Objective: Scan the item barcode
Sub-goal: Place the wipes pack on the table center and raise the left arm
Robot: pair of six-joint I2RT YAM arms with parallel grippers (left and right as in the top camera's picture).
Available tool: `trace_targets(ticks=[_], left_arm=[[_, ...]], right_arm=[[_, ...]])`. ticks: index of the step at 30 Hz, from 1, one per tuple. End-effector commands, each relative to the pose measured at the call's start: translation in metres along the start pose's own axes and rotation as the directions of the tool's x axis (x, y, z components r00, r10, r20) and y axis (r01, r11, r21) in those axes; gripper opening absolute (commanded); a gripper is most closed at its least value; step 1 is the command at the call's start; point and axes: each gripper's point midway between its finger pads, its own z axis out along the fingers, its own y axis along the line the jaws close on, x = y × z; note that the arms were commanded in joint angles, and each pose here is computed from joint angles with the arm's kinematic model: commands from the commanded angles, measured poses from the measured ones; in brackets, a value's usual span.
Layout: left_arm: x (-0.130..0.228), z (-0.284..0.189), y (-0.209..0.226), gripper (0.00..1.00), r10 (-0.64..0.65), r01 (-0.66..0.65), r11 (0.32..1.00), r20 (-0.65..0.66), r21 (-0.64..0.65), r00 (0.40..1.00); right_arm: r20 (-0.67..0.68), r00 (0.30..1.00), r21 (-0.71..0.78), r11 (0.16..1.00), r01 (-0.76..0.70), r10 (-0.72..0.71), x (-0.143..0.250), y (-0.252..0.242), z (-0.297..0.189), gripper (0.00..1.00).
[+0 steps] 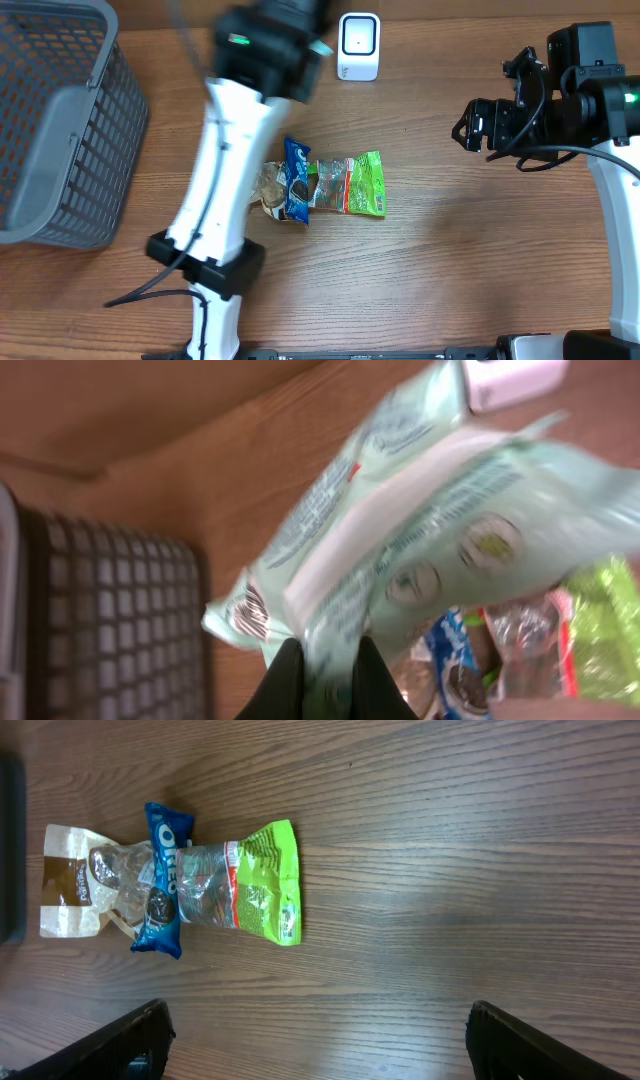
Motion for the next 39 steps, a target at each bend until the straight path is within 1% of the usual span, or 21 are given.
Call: trace_targets(ticks=[1,4,6,8,9,12,13,15,17,20,22,23,26,28,30,32,35,36,39], left_arm=[[-0.011,-0.015,-0.001,0.04,0.185,-0.175,0.961,0.027,-0.214,0.982],[-0.025,-0.028,-0.022,0.04,0.276,-0.248,0.933,0.076,-0.259,0.958],[-0.032,-0.033,-0.034,0.04,0.28,-0.246,0.938,0.117,-0.246,0.953],[-0.034,-0.031,-0.047,0.04,0.272,-0.246,0.953,0.143,-0.176,0.952],[-0.033,-0.029,-0.056,0.04,0.263,-0.248,0.962,0.15,-0.111,0.953],[-0.027,-0.019,-0.071,0.04,0.137,-0.148,0.986,0.139,0.075,0.981],[-0.025,-0.015,-0.071,0.04,0.092,-0.106,0.988,0.122,0.111,0.988],[-0.02,-0.006,-0.059,0.04,-0.021,0.01,0.99,0.075,0.142,0.997],[-0.016,0.006,-0.039,0.04,-0.142,0.136,0.98,0.028,0.147,0.99],[-0.012,0.018,-0.017,0.04,-0.271,0.271,0.939,-0.028,0.21,0.962],[-0.011,0.022,-0.006,0.04,-0.329,0.333,0.896,-0.063,0.295,0.942],[-0.011,0.024,0.001,0.04,-0.364,0.371,0.86,-0.087,0.352,0.927],[-0.01,0.027,0.019,0.04,-0.428,0.437,0.788,-0.124,0.435,0.895],[-0.007,0.031,0.031,0.04,-0.458,0.47,0.756,-0.146,0.455,0.877],[-0.002,0.036,0.044,0.04,-0.483,0.5,0.744,-0.16,0.445,0.861],[0.001,0.041,0.057,0.07,-0.504,0.522,0.738,-0.165,0.427,0.848],[0.005,0.046,0.07,0.15,-0.527,0.545,0.734,-0.166,0.405,0.834],[0.007,0.048,0.074,0.19,-0.533,0.551,0.736,-0.165,0.393,0.83],[0.012,0.053,0.087,0.38,-0.546,0.563,0.755,-0.154,0.336,0.824]], right_arm=[[0.005,1.0,0.007,1.0,0.007,-0.007,-0.001,0.0,0.0,0.94],[0.004,1.0,0.007,1.0,0.008,-0.008,-0.001,0.0,0.0,0.94],[0.004,1.0,0.007,1.0,0.007,-0.007,-0.001,0.0,0.0,0.94],[0.004,1.0,0.008,1.0,0.007,-0.007,-0.001,0.0,0.0,0.94],[0.004,1.0,0.008,1.0,0.007,-0.007,-0.001,0.0,0.0,0.94],[0.009,1.0,0.007,1.0,0.009,-0.009,-0.002,0.0,0.0,0.94],[0.015,1.0,0.005,1.0,0.011,-0.011,-0.004,0.0,0.0,0.94],[0.027,1.0,-0.01,1.0,0.015,-0.015,-0.007,0.003,0.0,0.94],[0.038,0.999,-0.034,0.999,0.021,-0.02,-0.011,0.007,0.001,0.94],[0.045,0.999,-0.057,0.998,0.022,-0.02,-0.015,0.011,0.004,0.94],[0.041,0.999,-0.079,0.997,0.022,-0.019,-0.018,0.014,0.008,0.93],[0.039,0.999,-0.1,0.995,0.024,-0.02,-0.02,0.018,0.011,0.9],[0.032,0.999,-0.137,0.991,-0.007,0.012,-0.027,0.03,0.021,0.88],[0.027,0.999,-0.153,0.988,-0.032,0.036,-0.032,0.042,0.033,0.88],[0.018,0.997,-0.172,0.983,-0.064,0.069,-0.037,0.056,0.045,0.88],[0.012,0.996,-0.199,0.977,-0.08,0.084,-0.042,0.077,0.062,0.86],[-0.01,0.993,-0.24,0.964,-0.117,0.118,-0.047,0.112,0.093,0.8],[-0.022,0.991,-0.252,0.959,-0.134,0.133,-0.047,0.123,0.103,0.78],[-0.074,0.977,-0.259,0.942,-0.213,0.2,-0.041,0.152,0.138,0.76]])
